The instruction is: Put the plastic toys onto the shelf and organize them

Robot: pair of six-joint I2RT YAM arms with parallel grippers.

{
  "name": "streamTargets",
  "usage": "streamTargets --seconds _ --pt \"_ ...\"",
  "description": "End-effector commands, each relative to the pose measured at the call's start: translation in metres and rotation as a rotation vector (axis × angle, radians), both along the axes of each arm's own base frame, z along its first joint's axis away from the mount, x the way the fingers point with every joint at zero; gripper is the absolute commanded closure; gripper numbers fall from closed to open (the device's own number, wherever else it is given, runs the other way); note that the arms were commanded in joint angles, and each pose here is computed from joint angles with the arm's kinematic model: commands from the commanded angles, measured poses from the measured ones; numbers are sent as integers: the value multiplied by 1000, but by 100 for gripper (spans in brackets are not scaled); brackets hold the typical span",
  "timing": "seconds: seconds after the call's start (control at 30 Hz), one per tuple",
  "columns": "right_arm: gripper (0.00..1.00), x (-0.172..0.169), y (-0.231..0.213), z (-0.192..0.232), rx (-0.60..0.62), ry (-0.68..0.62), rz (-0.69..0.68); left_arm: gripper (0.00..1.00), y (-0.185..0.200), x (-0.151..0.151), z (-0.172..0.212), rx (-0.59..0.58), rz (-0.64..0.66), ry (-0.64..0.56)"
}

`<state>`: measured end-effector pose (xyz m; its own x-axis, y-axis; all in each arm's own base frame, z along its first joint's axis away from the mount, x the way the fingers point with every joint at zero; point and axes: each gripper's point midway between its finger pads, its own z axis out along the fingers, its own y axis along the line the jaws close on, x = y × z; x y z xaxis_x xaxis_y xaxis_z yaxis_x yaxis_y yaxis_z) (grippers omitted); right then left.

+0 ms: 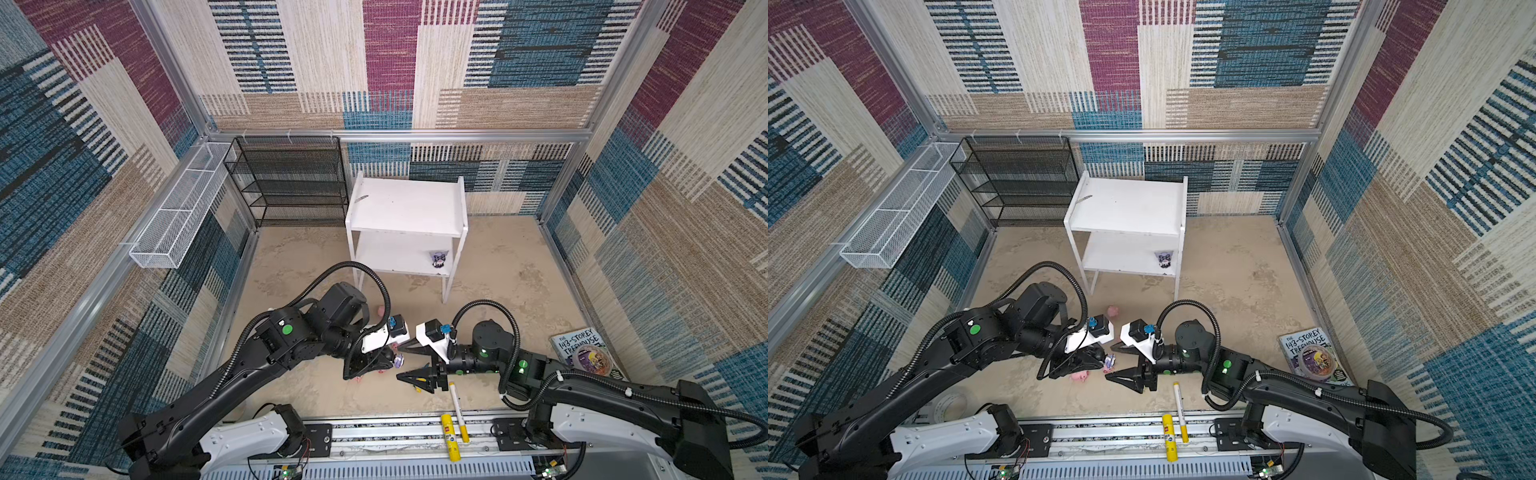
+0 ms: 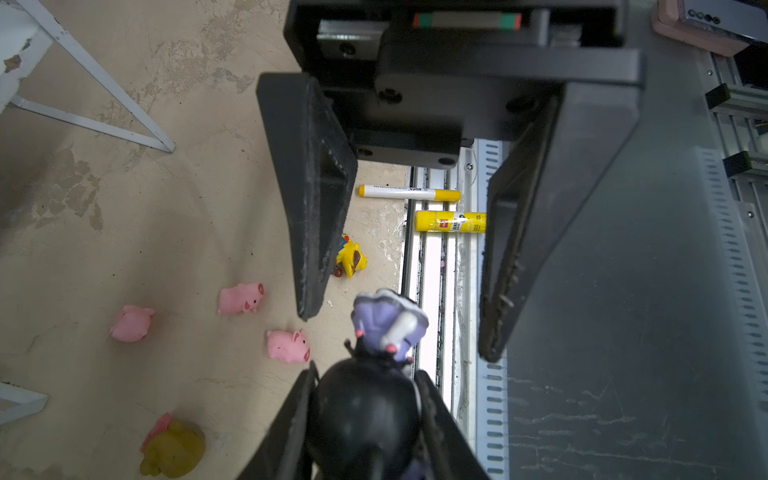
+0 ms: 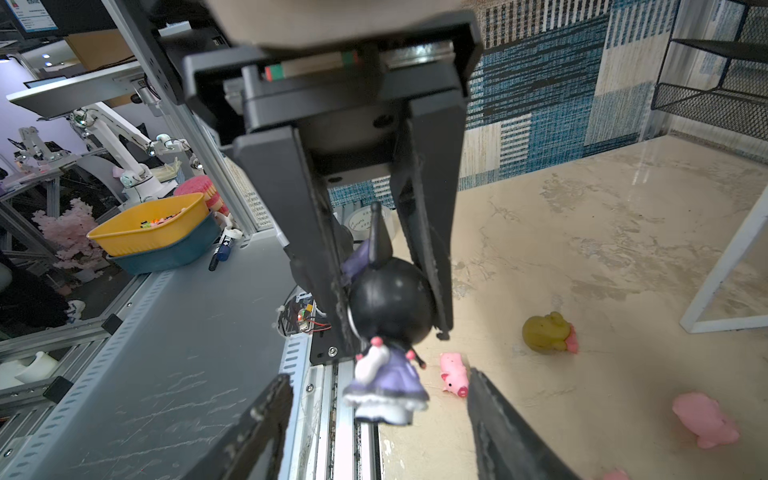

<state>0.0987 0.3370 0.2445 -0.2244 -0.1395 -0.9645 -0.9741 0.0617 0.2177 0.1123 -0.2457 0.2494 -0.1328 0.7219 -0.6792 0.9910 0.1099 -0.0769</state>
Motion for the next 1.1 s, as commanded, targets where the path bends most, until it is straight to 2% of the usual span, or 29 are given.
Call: streamTargets --seconds 0.0,0.33,0.63,0.67,0.8,1.07 --pt "34 2 3 13 50 -20 -8 66 -4 -3 7 -32 -26 0" --pt "42 11 3 15 62 -44 -53 66 -6 -4 9 -40 -36 14" --pt "63 6 5 11 53 -24 -23 65 -7 -3 15 -51 -39 -6" --pt "65 6 5 10 54 -22 -22 63 -7 -3 16 -55 -41 -10" --pt "70 8 1 12 88 -3 -45 43 -7 -4 21 -76 -37 -17" --pt "74 11 -10 21 184 41 -100 22 -2 -1 31 -148 9 -65"
